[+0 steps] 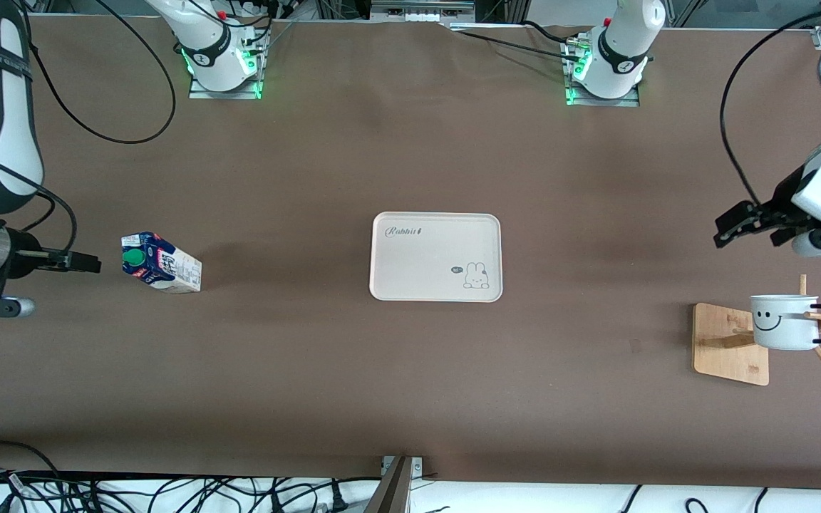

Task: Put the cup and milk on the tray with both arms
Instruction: 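Reach the right gripper to the milk carton while the left gripper approaches the mug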

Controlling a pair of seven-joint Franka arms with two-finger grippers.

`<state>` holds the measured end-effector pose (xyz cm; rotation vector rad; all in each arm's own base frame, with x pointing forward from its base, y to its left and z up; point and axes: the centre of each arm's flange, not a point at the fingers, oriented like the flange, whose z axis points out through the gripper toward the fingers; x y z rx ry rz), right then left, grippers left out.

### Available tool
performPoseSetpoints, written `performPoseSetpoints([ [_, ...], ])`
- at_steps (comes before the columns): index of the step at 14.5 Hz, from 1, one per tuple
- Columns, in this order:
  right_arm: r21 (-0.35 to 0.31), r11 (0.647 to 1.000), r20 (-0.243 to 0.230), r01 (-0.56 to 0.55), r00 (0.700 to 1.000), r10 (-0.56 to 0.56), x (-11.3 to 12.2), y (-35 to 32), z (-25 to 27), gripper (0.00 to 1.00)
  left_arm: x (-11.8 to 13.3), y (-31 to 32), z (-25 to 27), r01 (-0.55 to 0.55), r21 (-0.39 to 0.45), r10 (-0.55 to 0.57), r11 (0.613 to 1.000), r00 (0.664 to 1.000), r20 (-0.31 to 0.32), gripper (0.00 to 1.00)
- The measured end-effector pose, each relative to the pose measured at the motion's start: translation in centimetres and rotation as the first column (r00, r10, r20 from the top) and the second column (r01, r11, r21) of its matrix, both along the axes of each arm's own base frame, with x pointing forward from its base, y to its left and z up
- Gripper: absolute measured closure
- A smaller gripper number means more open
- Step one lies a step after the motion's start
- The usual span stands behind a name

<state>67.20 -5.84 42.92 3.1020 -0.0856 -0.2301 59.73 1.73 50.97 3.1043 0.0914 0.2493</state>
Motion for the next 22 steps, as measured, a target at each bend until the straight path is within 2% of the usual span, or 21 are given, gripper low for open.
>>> performPoseSetpoints([
  [2,0.031,0.999,0.004,0.008,1.000,-0.008,0.1,0.4,-0.1,0.00,0.1,0.0,-0.8,-0.001,0.000,0.001,1.000,1.000,0.010,0.00],
  [6,0.070,0.997,-0.002,0.006,1.000,-0.006,0.3,1.6,-0.7,0.00,0.7,0.1,-0.2,-0.003,0.003,0.003,1.000,0.996,0.086,0.00],
  [10,0.073,0.997,-0.042,-0.020,0.999,0.023,0.4,3.7,-3.4,0.00,0.4,0.2,-1.4,0.064,0.018,-0.065,0.998,0.996,0.063,0.00],
  [13,0.073,0.997,-0.050,-0.026,0.998,0.029,0.3,4.2,-5.2,0.00,0.0,0.9,-2.8,0.092,0.026,-0.094,0.995,0.995,0.046,0.00],
  [20,0.074,0.997,-0.071,-0.024,0.997,0.029,-0.3,4.3,-7.0,0.00,-0.6,1.5,-4.3,0.087,0.042,-0.092,0.995,0.988,0.123,0.00],
  [22,0.074,0.997,-0.076,-0.023,0.997,0.029,-0.6,4.3,-7.6,0.00,-1.4,2.3,-4.3,0.067,0.055,-0.077,0.996,0.978,0.194,0.00],
])
